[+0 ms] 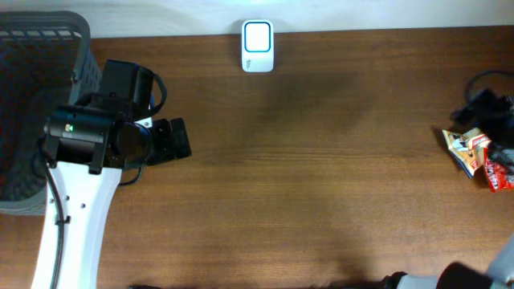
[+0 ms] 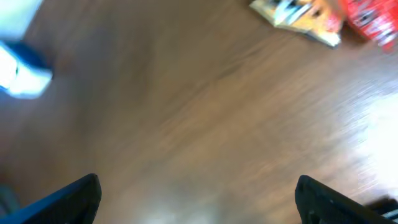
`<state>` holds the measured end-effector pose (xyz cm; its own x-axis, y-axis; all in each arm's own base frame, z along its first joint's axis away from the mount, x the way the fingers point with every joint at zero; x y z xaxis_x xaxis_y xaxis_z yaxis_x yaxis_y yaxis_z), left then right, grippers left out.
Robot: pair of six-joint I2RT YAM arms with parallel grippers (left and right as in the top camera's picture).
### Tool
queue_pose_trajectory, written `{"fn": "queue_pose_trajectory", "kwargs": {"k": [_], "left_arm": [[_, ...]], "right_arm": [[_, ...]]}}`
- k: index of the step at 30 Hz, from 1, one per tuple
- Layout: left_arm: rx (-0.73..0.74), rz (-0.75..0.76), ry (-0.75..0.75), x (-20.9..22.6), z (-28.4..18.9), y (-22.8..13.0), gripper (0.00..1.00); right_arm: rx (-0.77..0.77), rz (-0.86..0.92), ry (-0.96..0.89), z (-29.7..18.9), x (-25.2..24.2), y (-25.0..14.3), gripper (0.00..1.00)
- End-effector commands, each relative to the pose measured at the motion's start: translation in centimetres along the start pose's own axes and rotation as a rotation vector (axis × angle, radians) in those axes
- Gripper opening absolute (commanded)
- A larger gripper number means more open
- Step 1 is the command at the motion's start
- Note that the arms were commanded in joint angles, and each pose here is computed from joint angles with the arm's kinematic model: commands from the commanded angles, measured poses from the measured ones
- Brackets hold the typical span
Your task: Scan the item barcode
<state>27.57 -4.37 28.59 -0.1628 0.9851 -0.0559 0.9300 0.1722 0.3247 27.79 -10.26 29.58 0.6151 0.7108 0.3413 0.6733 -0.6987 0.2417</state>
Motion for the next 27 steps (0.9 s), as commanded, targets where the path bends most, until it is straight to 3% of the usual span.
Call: {"fn": "queue_pose_trajectory", "kwargs": {"k": [1, 6, 10, 14, 19, 22, 27], "left_arm": [[-0.012, -0.011, 0.008, 0.2, -0.2, 0.1, 0.99], [-0.012, -0.011, 0.008, 0.2, -0.2, 0.1, 0.99], [-0.012, -0.011, 0.008, 0.2, -0.2, 0.1, 0.99], [-0.012, -0.011, 0.008, 0.2, -0.2, 0.1, 0.99], [-0.012, -0.011, 0.008, 0.2, -0.2, 0.1, 0.99], [-0.012, -0.011, 0.008, 0.2, -0.2, 0.1, 0.99], [-0.012, -0.011, 0.008, 0.2, -0.2, 0.1, 0.99]], "right_arm": [[0.052, -0.185, 0.042, 0.4, 1.9, -5.9, 0.99], [0.347, -0.275, 0.006, 4.8, -0.4, -16.6, 0.99], [0.455, -0.251, -0.048, 7.0, -1.7, -18.0, 0.99], [0.326, -0.364, 0.031, 7.1, 0.0, -16.6, 0.99], [0.139, -0.64, 0.19, 7.0, 5.4, -17.4, 0.99], [0.004, -0.668, 0.263, 8.1, 4.4, -18.2, 0.98], [-0.411, -0.729, 0.507, 7.0, 3.0, -19.6, 0.99]]}}
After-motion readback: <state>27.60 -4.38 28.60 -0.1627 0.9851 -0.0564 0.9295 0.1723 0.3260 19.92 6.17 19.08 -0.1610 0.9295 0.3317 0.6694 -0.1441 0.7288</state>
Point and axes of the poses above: each gripper's point midway between its finger pads, its own z axis out along the fingers, its own x axis along the line the jaws close on, y = z × x, the point moved 1 cm from there along -z, back along the fingers, and after that the axes turned 3 degrees about z, right-handed, at the moved point
